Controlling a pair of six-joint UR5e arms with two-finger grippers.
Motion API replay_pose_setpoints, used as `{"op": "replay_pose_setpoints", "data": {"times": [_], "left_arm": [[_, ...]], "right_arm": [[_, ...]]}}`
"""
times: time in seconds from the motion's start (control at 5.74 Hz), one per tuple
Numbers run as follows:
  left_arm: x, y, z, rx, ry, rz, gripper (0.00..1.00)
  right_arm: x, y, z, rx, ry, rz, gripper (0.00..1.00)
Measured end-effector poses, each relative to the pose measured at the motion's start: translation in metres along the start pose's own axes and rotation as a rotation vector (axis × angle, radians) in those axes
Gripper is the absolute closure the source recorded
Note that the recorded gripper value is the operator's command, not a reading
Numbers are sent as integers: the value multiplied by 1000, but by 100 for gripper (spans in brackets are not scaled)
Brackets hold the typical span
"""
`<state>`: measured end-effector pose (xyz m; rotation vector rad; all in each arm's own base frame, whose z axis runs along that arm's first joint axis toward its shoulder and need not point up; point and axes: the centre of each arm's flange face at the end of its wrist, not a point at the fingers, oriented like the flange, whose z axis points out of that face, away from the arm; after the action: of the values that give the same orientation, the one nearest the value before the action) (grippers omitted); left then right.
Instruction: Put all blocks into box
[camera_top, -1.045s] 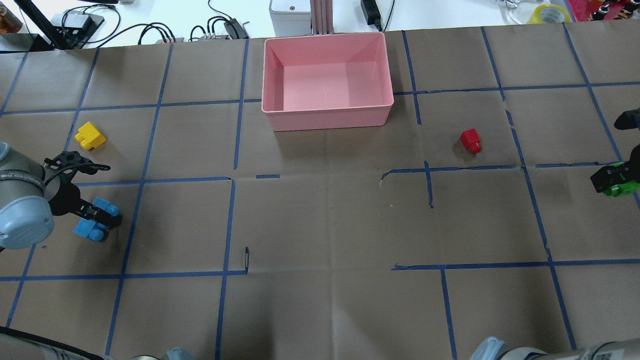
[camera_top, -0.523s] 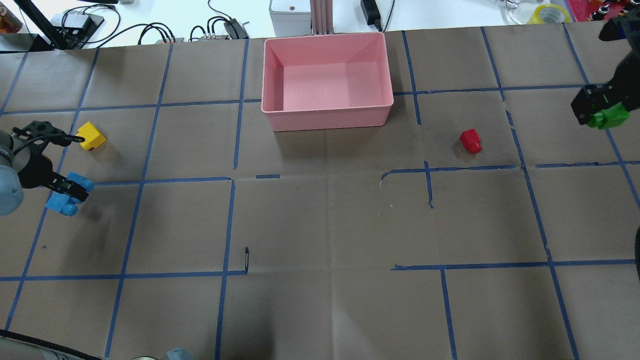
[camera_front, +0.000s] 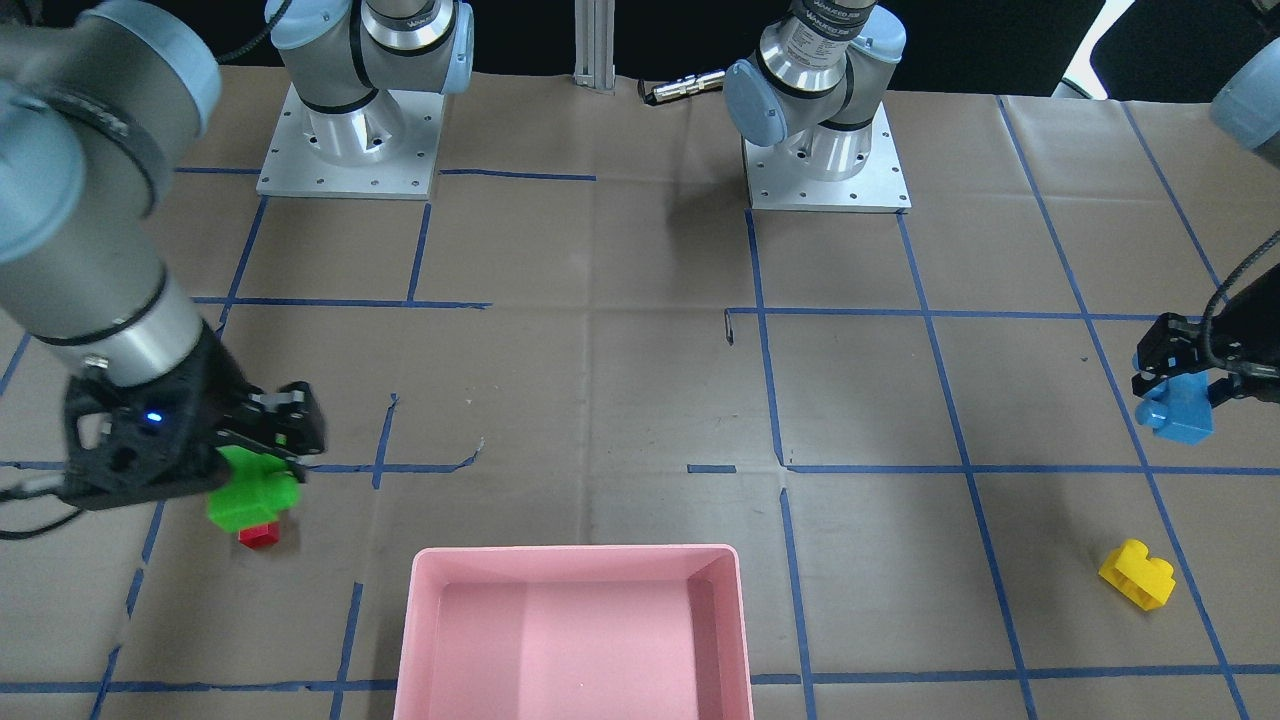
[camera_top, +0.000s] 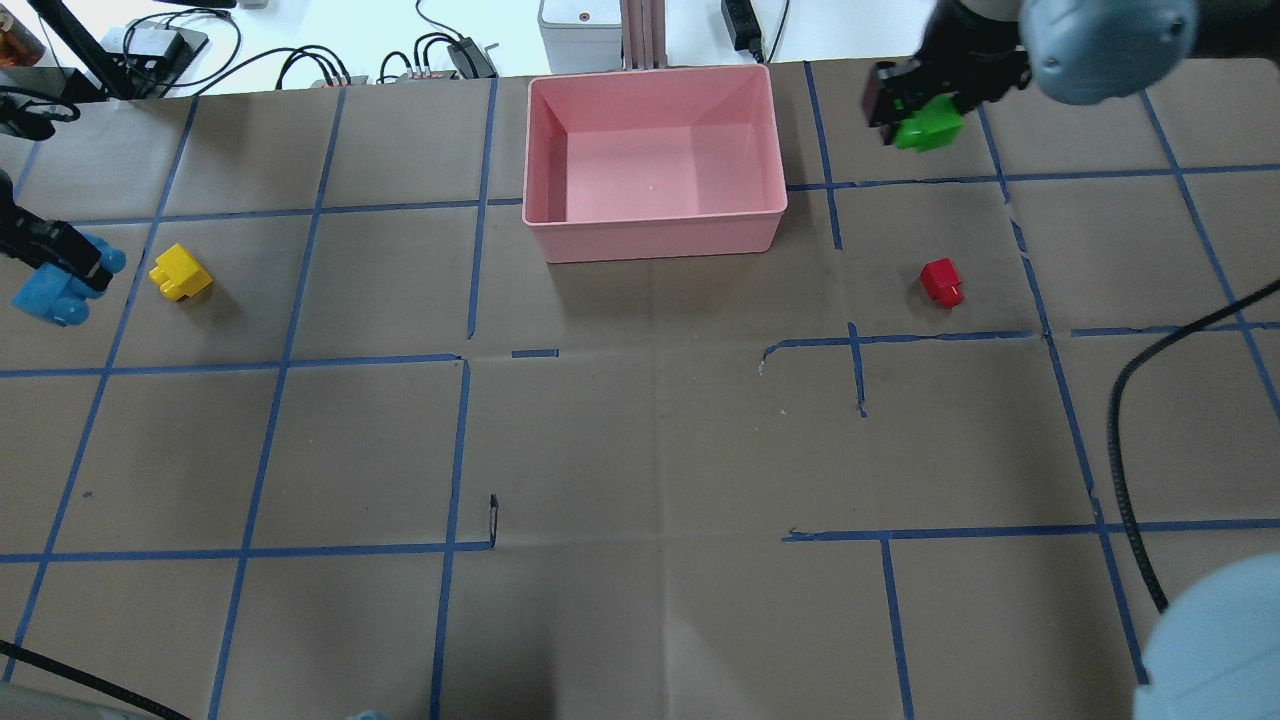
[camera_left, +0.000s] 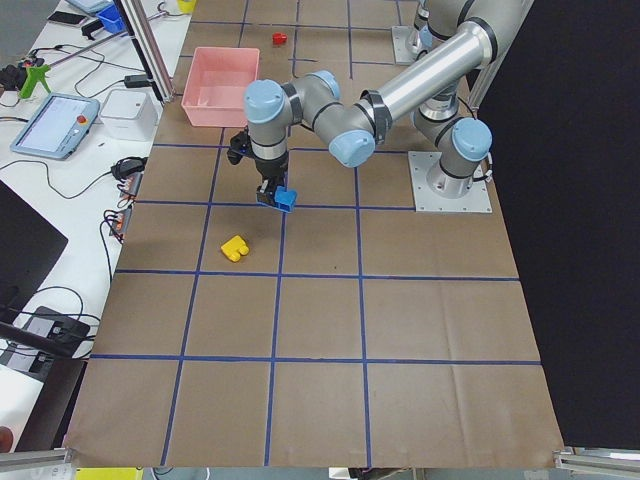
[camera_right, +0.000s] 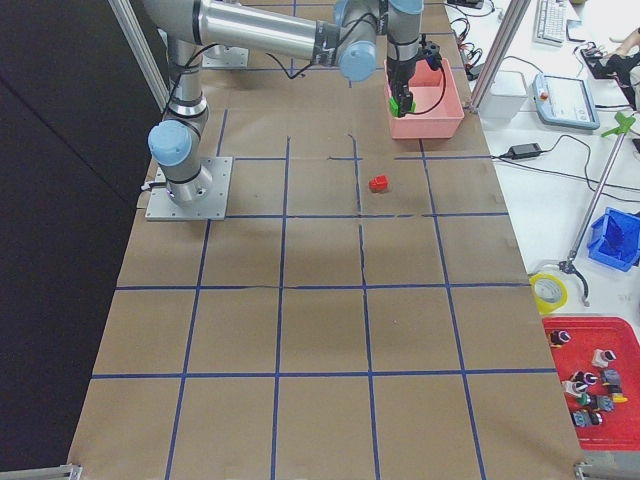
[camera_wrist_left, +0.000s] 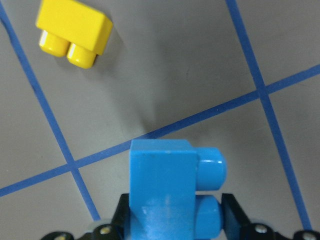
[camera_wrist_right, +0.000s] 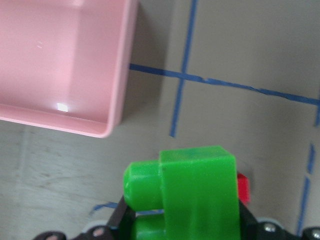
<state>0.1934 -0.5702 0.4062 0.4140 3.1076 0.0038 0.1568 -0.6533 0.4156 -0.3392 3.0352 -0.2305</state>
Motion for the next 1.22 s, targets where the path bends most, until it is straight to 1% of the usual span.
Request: {"op": "replay_pose_setpoints", "data": {"times": [0.17,0.35,0.52,0.7,0.87,1.22], "left_arm": [[22,-21,-33,-8,16,-83,100],[41,-35,-51,-5,36,-159,100],[55,-48,-55,2,67,-226,100],[69,-66,-52,4,84,-264,100],[88,-93,-49,6,82,-276,100],[136,-173,-38,21,67,-292,100]], "right_arm": [[-67,-43,26,16,-115,-33,93],[-112,-73,50,26,-180,-67,49],[-139,-89,68,26,-202,-95,1],[-149,-94,75,29,-202,-111,0],[-151,-97,75,34,-197,-123,0],[-139,-95,64,40,-178,-116,0]]}}
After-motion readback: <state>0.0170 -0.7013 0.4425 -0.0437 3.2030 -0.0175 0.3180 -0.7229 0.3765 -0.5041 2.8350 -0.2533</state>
